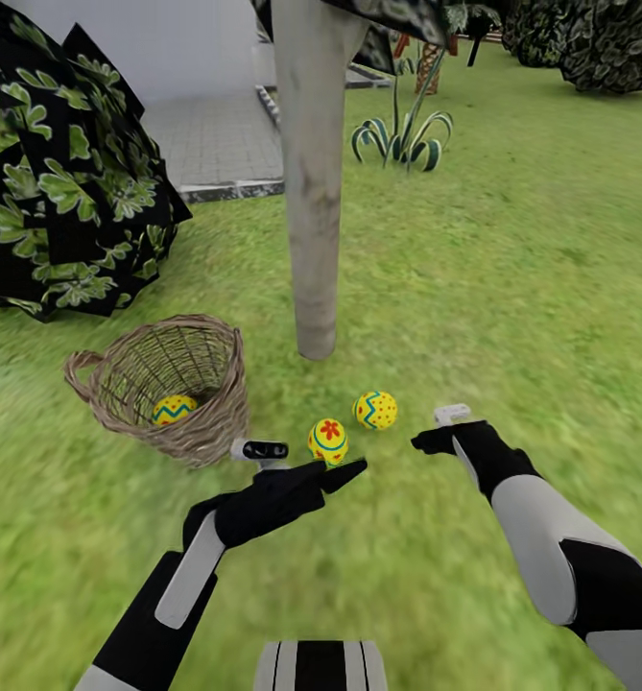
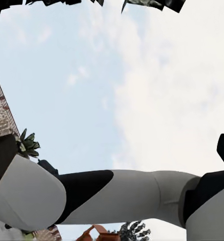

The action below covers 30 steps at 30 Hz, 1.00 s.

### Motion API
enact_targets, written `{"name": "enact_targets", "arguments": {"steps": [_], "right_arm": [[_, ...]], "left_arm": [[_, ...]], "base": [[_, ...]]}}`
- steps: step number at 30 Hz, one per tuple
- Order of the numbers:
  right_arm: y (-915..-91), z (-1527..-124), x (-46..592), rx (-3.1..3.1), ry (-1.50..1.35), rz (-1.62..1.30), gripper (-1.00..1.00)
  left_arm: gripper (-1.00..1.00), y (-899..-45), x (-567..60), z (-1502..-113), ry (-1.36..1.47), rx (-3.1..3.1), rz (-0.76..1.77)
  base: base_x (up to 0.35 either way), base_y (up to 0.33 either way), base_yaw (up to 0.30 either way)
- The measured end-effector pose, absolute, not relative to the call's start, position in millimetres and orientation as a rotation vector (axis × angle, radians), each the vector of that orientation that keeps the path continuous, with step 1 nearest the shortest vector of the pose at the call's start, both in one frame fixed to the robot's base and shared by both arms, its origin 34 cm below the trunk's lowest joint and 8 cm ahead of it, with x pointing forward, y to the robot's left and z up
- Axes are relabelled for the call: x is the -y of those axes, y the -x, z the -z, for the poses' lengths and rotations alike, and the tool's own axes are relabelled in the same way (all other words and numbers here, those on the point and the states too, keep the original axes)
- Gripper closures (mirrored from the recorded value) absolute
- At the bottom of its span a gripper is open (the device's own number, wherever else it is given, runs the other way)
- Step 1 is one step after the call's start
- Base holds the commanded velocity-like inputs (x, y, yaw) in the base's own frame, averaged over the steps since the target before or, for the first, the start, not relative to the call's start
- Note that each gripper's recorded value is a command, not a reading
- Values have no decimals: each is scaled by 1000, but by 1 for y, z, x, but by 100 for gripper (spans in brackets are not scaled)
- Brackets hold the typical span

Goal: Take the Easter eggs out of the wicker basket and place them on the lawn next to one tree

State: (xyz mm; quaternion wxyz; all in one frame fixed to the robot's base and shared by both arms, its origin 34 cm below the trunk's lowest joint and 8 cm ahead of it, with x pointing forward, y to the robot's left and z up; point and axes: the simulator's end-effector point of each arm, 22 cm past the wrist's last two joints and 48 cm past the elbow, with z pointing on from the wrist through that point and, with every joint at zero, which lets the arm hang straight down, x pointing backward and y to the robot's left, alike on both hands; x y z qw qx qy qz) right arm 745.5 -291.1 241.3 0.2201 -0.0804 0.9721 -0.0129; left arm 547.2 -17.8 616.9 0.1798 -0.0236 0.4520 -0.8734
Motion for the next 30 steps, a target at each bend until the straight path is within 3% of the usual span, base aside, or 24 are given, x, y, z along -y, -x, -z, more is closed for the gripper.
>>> {"name": "enact_targets", "arguments": {"steps": [8,20,30], "right_arm": [[-754,-265,293,-2651,219,41,-100],[-787,-325,299,-2531,207,72,-100],[-806,-372,300,-2448,198,90,-100]], "left_arm": [[-100,-542,16,-641,-25,-1276,2425],[-100,-607,-64,-600,49,-1623,1922],[-100,-615,-86,-630,35,-1573,1847]], "base": [[-57,0,0],[0,0,0],[0,0,0]]}}
